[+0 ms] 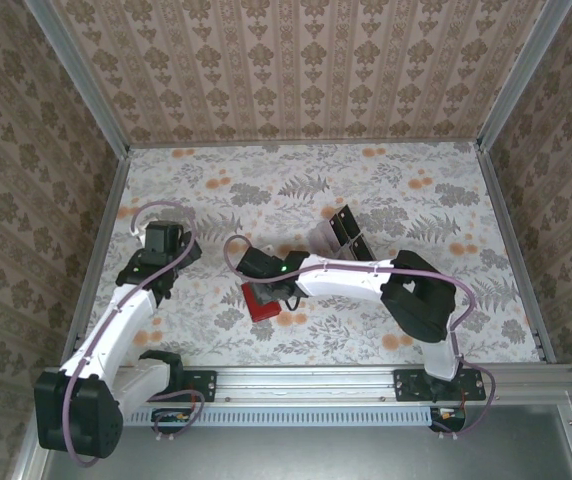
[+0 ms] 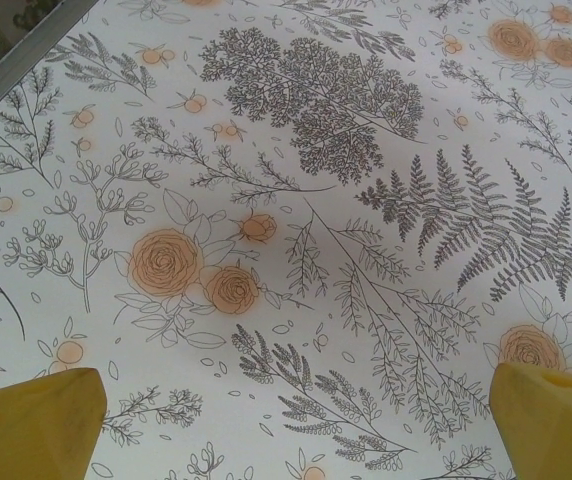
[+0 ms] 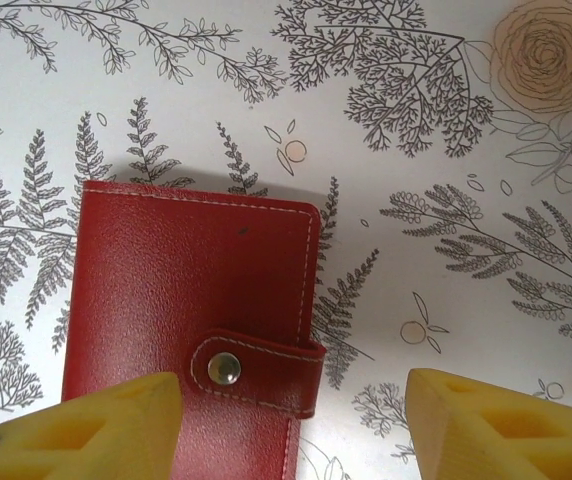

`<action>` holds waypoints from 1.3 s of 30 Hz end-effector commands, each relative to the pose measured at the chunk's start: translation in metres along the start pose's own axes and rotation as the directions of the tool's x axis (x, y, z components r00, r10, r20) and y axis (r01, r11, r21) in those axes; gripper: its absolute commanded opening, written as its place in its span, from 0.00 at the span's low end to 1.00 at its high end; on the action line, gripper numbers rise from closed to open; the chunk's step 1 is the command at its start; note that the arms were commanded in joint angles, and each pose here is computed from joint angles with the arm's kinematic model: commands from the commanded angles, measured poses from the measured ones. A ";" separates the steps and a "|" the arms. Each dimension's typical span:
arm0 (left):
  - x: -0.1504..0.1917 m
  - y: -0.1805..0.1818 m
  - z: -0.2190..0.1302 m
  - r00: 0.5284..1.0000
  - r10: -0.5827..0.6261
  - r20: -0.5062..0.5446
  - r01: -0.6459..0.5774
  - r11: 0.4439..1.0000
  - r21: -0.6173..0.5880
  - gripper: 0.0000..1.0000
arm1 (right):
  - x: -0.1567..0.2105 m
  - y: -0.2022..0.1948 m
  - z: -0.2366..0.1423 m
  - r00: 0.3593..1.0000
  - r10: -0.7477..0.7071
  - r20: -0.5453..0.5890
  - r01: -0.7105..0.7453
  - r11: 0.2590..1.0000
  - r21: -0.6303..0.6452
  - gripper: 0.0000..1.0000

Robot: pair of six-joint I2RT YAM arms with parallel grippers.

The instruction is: Put the credit cards into the card holder

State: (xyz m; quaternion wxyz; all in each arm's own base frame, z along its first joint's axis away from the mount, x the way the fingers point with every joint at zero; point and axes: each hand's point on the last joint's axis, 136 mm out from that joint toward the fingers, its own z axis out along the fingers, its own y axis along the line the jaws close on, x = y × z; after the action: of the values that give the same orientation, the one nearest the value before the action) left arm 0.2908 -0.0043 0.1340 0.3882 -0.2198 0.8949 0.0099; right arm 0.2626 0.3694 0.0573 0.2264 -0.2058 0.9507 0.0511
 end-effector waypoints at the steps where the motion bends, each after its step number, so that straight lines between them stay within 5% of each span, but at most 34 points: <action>1: -0.001 0.000 -0.003 0.999 -0.034 -0.010 0.034 0.999 0.010 1.00 | -0.002 -0.004 0.002 0.999 -0.031 -0.008 0.031 0.998 0.052 0.60; 23: 0.000 0.004 0.000 0.999 -0.041 -0.011 0.042 0.999 0.005 1.00 | 0.010 -0.002 0.024 0.989 -0.131 -0.073 0.141 0.978 0.156 0.51; 30: 0.000 0.003 0.001 0.999 -0.042 -0.016 0.042 0.999 0.008 1.00 | 0.006 0.002 0.012 0.988 -0.145 -0.053 0.151 0.977 0.152 0.60; 39: 0.000 0.001 0.001 0.999 -0.039 -0.024 0.039 0.999 0.015 1.00 | -0.001 0.004 -0.007 0.989 -0.144 -0.013 0.145 0.979 0.140 0.60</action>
State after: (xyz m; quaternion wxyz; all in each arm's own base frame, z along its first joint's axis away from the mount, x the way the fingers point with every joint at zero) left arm 0.2898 -0.0038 0.1309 0.3792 -0.2268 0.8971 -0.0016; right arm 0.2611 0.3748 0.0390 0.2238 -0.2531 0.9407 -0.0298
